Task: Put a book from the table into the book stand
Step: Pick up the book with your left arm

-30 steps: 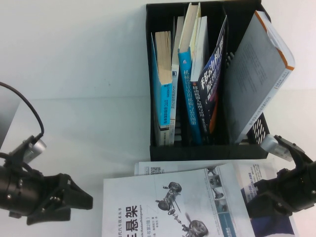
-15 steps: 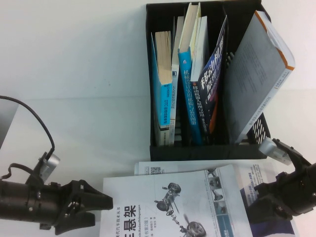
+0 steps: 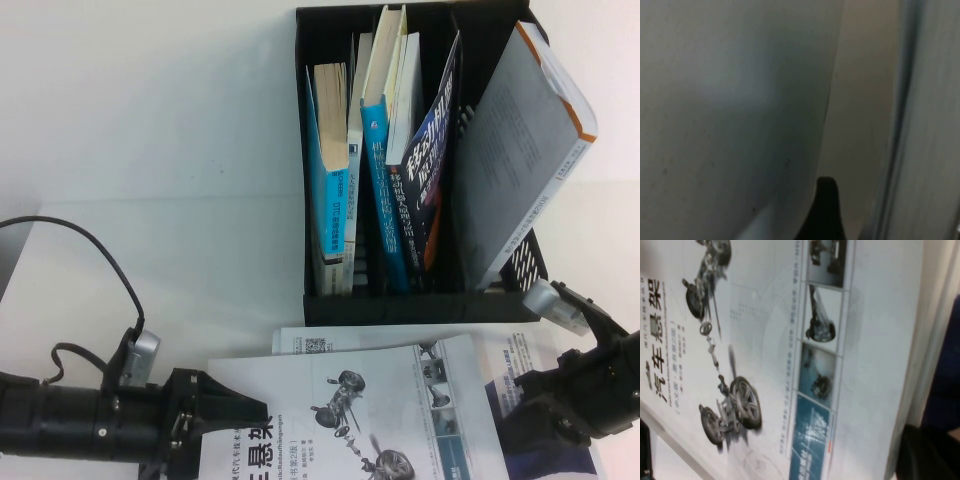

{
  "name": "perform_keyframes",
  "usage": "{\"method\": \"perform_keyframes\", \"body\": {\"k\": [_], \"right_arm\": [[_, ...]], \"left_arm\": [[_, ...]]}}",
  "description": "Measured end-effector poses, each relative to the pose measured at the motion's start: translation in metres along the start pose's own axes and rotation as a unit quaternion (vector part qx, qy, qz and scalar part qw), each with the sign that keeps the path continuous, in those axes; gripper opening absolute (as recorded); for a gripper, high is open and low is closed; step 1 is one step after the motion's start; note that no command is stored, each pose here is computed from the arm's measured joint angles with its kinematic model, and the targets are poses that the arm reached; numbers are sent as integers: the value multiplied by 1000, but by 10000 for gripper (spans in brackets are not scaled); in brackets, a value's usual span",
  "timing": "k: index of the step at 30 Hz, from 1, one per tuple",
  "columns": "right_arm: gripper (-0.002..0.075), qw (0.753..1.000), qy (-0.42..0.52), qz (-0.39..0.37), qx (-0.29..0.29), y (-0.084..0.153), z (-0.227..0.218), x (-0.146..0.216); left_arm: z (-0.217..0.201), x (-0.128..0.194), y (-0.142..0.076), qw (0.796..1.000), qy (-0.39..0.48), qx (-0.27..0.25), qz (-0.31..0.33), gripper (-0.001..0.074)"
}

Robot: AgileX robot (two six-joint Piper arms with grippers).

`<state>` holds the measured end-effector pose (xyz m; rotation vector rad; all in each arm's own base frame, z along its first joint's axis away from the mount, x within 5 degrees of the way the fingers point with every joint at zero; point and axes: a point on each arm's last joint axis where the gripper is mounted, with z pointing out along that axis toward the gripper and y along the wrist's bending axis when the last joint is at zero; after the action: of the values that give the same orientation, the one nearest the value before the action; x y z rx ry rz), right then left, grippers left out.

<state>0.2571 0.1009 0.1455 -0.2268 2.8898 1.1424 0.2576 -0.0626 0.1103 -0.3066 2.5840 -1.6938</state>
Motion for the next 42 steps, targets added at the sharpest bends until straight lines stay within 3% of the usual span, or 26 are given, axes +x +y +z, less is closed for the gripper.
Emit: {"method": "perform_keyframes", "body": {"k": [2, 5, 7, 8, 18, 29, 35, 42], "right_arm": [[-5, 1000, 0, 0, 0, 0, 0, 0], [-5, 1000, -1, 1, -1, 0, 0, 0], [-5, 1000, -1, 1, -1, 0, 0, 0], [-5, 1000, -2, 1, -2, 0, 0, 0], [-5, 1000, -17, -23, 9, 6, -7, 0], [-5, 979, -182, -75, 57, 49, -68, 3], [-5, 955, -255, -133, 67, 77, -103, 21], [-5, 944, -270, -167, 86, 86, -117, 35]], "left_arm": [[2, 0, 2, 1000, 0, 3, -21, 500], [2, 0, 3, 1000, 1, 2, -24, 223], [1, 0, 0, 1000, 4, 15, -20, 123], [1, -1, 0, 1000, 3, 18, -20, 109], [-4, 0, -10, 1000, -4, 15, 4, 110], [-21, 7, -37, 998, -35, -30, 40, 110], [-38, 19, -72, 994, -69, -30, 83, 110], [-70, 47, -131, 978, -112, -52, 171, 110]]}}
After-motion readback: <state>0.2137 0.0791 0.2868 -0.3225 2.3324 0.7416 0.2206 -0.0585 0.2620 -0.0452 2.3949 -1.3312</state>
